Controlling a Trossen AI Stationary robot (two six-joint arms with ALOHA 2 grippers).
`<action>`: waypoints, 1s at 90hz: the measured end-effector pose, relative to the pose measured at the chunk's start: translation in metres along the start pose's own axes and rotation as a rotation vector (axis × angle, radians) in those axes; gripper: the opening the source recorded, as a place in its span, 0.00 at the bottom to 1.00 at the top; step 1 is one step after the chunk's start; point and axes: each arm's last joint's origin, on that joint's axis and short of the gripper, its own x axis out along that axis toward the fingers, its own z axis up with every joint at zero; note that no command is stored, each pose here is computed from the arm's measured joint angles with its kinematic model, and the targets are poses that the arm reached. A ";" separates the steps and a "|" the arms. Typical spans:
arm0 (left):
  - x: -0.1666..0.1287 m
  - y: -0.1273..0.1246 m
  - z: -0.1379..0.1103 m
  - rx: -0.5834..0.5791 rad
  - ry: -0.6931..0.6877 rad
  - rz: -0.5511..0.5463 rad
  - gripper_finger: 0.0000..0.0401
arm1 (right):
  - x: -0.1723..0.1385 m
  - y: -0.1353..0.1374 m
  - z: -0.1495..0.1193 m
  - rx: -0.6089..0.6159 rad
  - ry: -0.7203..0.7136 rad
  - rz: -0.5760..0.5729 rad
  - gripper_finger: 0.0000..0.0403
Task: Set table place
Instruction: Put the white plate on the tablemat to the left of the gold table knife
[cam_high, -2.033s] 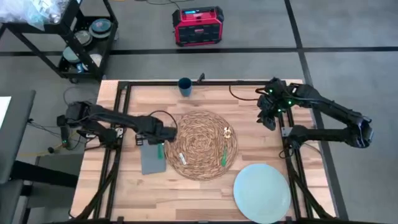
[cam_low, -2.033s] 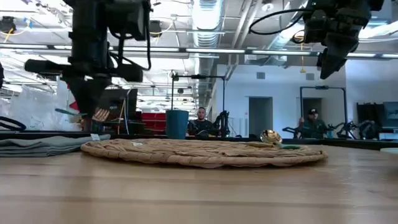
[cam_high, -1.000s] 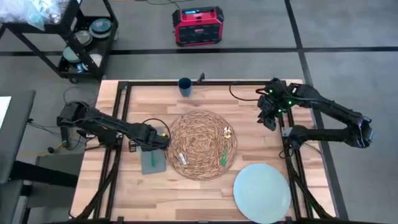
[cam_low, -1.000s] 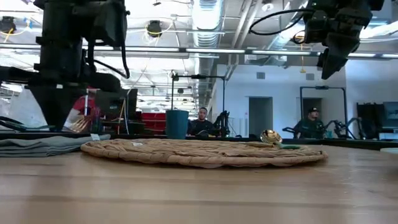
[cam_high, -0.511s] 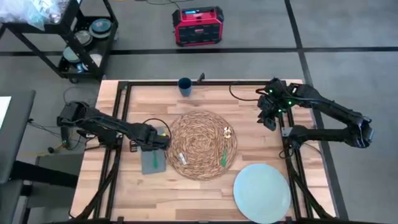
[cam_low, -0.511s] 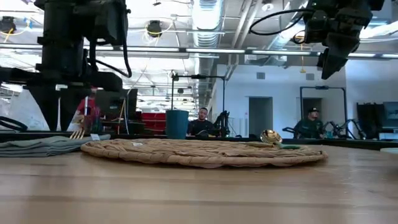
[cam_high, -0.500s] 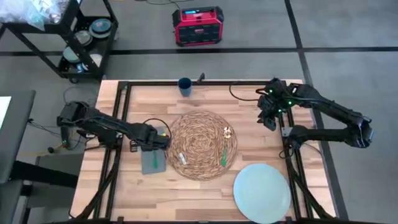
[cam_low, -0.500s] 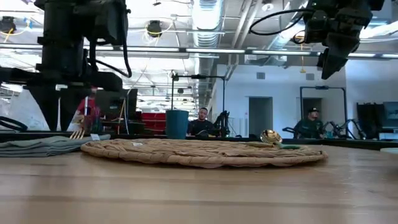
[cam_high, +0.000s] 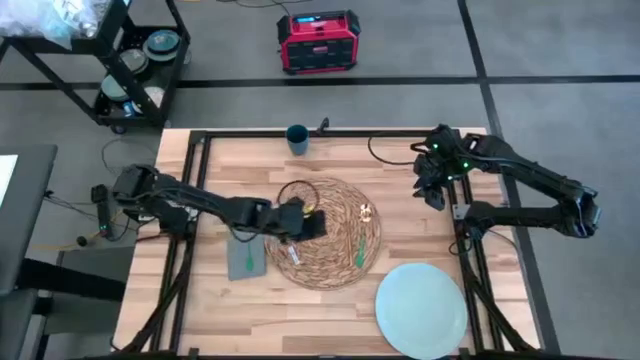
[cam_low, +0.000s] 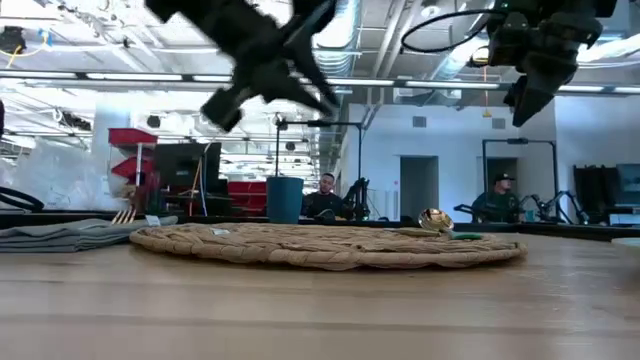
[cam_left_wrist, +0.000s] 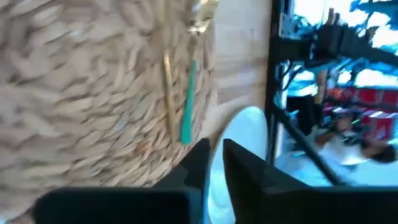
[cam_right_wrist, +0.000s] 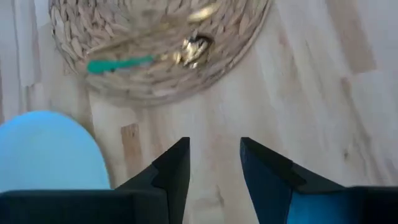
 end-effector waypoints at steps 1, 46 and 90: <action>-0.001 -0.003 0.000 0.010 -0.001 0.004 0.01 | 0.000 0.000 0.000 0.001 0.002 0.001 0.32; -0.122 -0.055 0.021 0.525 -0.078 0.383 0.00 | 0.022 0.035 -0.041 0.212 -0.002 0.249 0.02; -0.178 -0.049 0.036 0.531 -0.188 0.386 0.00 | 0.091 0.066 -0.097 0.425 0.235 0.426 0.21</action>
